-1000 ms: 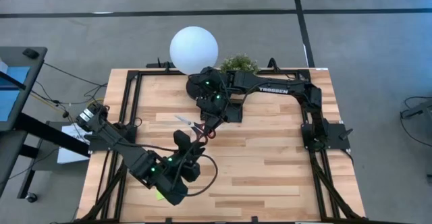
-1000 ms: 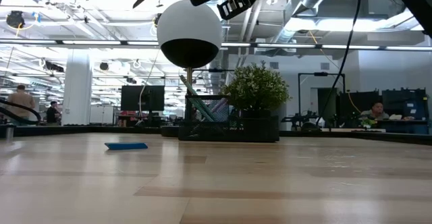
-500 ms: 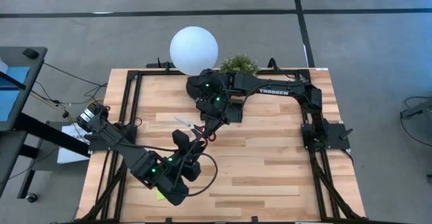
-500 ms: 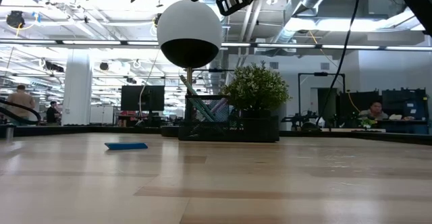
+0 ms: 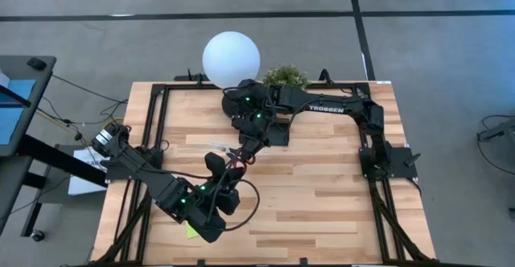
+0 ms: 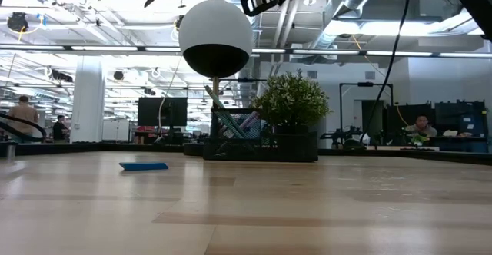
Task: Pick and place office supplies into organizer
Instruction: Put the black scissors into the black desk organizer
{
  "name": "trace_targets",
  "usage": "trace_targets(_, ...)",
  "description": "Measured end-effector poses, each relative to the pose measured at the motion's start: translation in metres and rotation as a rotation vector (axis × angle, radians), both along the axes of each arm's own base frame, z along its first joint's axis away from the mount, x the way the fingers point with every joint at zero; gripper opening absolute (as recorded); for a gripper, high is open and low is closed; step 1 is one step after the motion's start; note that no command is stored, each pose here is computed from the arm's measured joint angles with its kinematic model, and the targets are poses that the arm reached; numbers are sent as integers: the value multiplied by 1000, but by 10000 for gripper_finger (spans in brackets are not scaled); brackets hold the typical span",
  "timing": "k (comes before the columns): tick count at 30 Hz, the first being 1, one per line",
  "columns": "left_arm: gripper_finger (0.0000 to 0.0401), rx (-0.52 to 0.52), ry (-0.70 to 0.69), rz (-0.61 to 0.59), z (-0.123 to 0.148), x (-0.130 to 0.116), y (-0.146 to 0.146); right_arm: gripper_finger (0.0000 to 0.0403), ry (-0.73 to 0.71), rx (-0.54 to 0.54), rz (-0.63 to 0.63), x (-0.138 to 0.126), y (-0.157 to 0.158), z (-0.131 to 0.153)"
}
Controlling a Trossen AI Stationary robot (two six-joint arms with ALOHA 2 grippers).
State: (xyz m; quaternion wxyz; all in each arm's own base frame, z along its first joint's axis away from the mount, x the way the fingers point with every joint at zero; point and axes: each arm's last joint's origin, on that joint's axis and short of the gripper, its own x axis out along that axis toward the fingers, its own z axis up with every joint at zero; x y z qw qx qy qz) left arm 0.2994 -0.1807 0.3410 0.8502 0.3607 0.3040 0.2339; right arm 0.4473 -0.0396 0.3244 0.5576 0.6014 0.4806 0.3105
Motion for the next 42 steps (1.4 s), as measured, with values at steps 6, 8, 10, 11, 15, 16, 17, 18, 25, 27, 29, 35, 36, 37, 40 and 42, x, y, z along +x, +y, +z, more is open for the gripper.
trace_targets(6,25,-110,-27,18,21,-4,4,62,-42,-18,-30,-3,-5,10)
trace_targets(8,25,-132,-29,23,26,-6,5,63,-52,-29,-39,-7,-5,15)
trace_targets(10,25,-151,-30,16,29,-6,5,63,-66,-36,-48,-9,-5,20)
trace_targets(11,25,-160,-28,10,31,-6,5,64,-70,-34,-50,-10,-7,21)
trace_targets(15,25,-174,-13,-3,30,-7,3,64,-81,-42,-61,-17,-11,29)
trace_targets(16,25,-176,-13,-9,30,-8,2,64,-81,-42,-62,-19,-13,30)
trace_targets(17,25,-182,-15,-18,31,-9,0,64,-77,-45,-66,-23,-16,32)
trace_targets(18,25,-184,-20,-24,31,-9,-2,64,-79,-48,-70,-27,-18,35)
trace_targets(25,25,-203,-52,-35,43,-9,-3,64,-94,-57,-45,-31,-12,37)
trace_targets(27,25,-202,-45,-40,45,-8,-1,64,-96,-57,-36,-31,-9,37)
trace_targets(29,25,-186,-33,-47,45,-8,-1,64,-105,-60,-32,-30,-8,37)
trace_targets(35,25,-159,-19,-42,45,-6,2,64,-127,-103,-69,-28,-7,38)
trace_targets(36,25,-161,-20,-39,45,-5,3,64,-138,-111,-69,-28,-6,38)
trace_targets(37,25,-164,-18,-38,45,-5,4,64,-150,-119,-66,-28,-5,38)
trace_targets(40,25,-173,-11,-40,45,-4,5,64,-200,-148,-53,-27,0,38)
trace_targets(42,25,-169,-9,-42,45,-4,5,64,-226,-166,-49,-27,2,37)
